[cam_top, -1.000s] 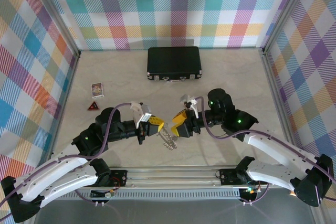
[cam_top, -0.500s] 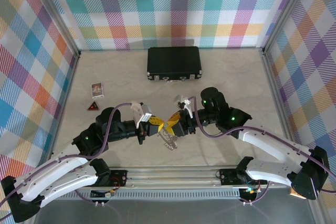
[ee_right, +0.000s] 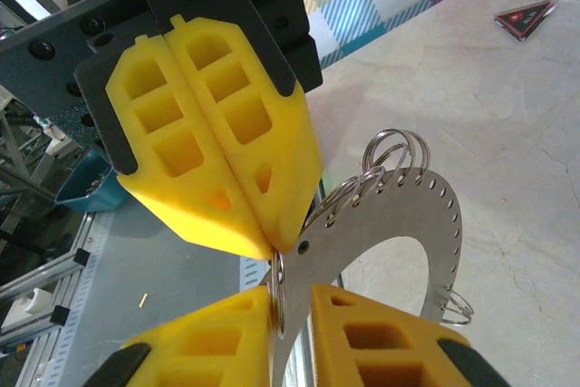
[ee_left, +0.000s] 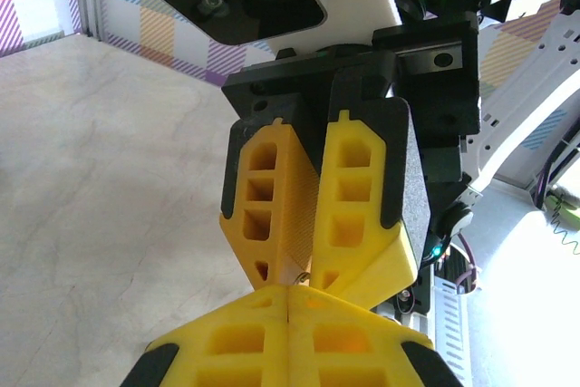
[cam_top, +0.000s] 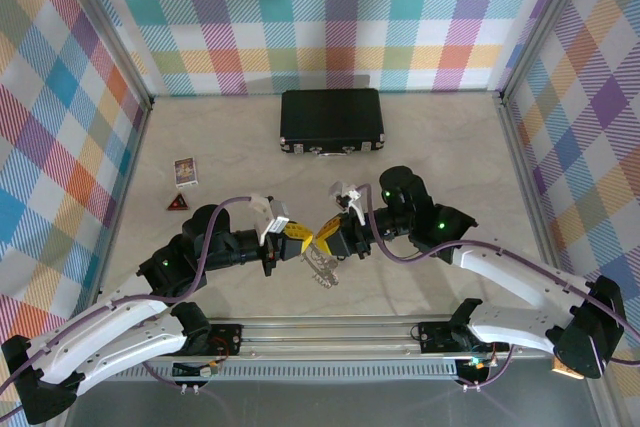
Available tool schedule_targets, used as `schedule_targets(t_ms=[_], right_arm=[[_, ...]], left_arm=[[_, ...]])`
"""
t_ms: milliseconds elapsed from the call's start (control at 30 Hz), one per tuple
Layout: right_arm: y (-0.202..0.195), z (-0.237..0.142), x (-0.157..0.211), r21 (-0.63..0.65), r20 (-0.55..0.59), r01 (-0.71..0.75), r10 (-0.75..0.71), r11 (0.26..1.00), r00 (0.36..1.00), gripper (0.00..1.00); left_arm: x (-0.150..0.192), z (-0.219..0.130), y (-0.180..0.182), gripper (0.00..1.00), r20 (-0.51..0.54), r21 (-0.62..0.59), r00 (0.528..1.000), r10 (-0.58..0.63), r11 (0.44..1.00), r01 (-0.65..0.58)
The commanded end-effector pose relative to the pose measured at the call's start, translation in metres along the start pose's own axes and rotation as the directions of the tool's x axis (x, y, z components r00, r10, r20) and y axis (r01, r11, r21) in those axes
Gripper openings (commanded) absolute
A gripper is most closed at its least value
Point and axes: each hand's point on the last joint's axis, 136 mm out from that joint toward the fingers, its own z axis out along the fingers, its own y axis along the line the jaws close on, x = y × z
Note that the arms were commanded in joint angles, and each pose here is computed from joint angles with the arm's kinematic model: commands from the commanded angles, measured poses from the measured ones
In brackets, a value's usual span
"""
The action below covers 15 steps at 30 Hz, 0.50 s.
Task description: Put the keys on the keyring
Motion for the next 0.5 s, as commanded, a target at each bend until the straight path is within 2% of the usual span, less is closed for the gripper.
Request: schedule_targets(t_ms=[0,100,233,267,333,367,467], right_arm=[[0.013,-0.001,-0.017,-0.042,0.033,0.059,-0.057,0.997,0.998,0.13],[0.014,0.0,-0.016,-0.045,0.035,0.07,-0.068,0.997,0.997,0.02],[0.014,-0.004,-0.014,-0.028,0.054,0.115,-0.114,0.993,0.992,0.0],[0.015,-0.006,-0.013,-0.024,0.059,0.132,-0.131,0.991,0.99,0.0],[0.018,-0.01,-0.011,-0.019,0.072,0.167,-0.165,0.986,0.984,0.0],[0.022,-0.013,-0.011,-0.02,0.084,0.192,-0.19,0.981,0.978,0.0],[0.038,-0.023,-0.013,-0.051,0.137,0.271,-0.262,0.961,0.955,0.0]], left_arm=[[-0.022,-0.006,-0.009,0.0,0.066,0.029,0.997,0.029,0.999,-0.031],[-0.021,-0.005,-0.009,0.0,0.062,0.025,0.998,0.029,0.999,-0.031],[-0.022,-0.008,-0.008,0.0,0.064,0.017,0.998,0.03,0.999,-0.031],[-0.023,-0.009,-0.008,0.05,0.063,0.013,0.998,0.029,0.999,-0.03],[-0.024,-0.015,-0.01,0.27,0.064,0.007,0.997,0.033,0.999,-0.033],[-0.026,-0.019,-0.011,0.34,0.071,0.004,0.997,0.039,0.999,-0.039],[-0.031,-0.03,-0.019,0.38,0.089,0.017,0.995,0.049,0.999,-0.051]])
